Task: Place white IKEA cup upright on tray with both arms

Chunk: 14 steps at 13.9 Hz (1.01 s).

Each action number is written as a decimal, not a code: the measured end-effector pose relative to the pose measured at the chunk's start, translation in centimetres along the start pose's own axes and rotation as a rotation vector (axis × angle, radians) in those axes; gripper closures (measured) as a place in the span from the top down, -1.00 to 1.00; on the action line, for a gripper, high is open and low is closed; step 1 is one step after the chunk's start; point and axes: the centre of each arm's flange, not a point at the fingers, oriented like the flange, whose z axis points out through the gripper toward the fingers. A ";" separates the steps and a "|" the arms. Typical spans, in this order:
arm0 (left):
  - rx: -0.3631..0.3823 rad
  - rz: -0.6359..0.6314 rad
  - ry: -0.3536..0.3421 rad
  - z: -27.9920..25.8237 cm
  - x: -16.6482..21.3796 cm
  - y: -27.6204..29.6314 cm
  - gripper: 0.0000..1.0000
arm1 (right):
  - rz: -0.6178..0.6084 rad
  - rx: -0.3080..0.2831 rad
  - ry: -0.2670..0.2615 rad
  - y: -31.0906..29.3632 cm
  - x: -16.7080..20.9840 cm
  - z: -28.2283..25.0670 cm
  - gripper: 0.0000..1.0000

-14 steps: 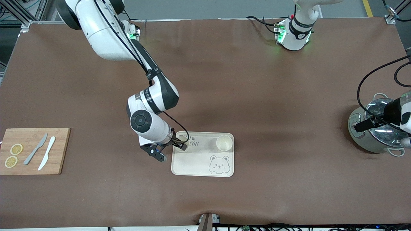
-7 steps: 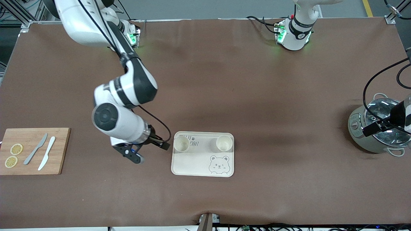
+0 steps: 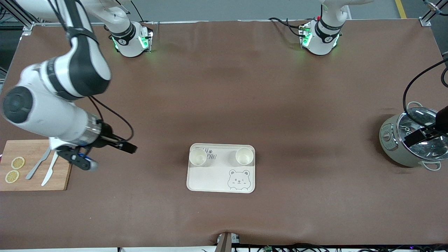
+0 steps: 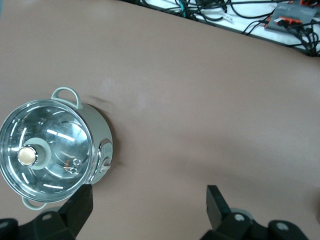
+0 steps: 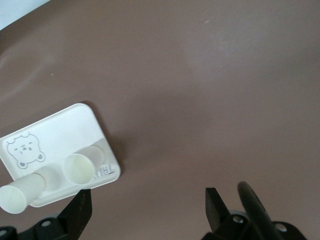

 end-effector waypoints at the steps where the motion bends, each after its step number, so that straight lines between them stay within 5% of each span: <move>1: -0.002 0.001 0.008 -0.5 -0.1 -0.1 1.00 | -0.019 0.003 0.005 2.2 0.2 -1.2 1.00; 6: -0.016 0.013 0.053 -4.6 -1.4 -0.5 1.00 | -0.190 -0.058 0.054 9.9 -0.9 -6.7 1.00; 14: 0.005 0.095 -0.036 -10.3 -8.0 -0.6 1.00 | -0.444 -0.124 0.048 17.3 -4.2 -14.6 1.00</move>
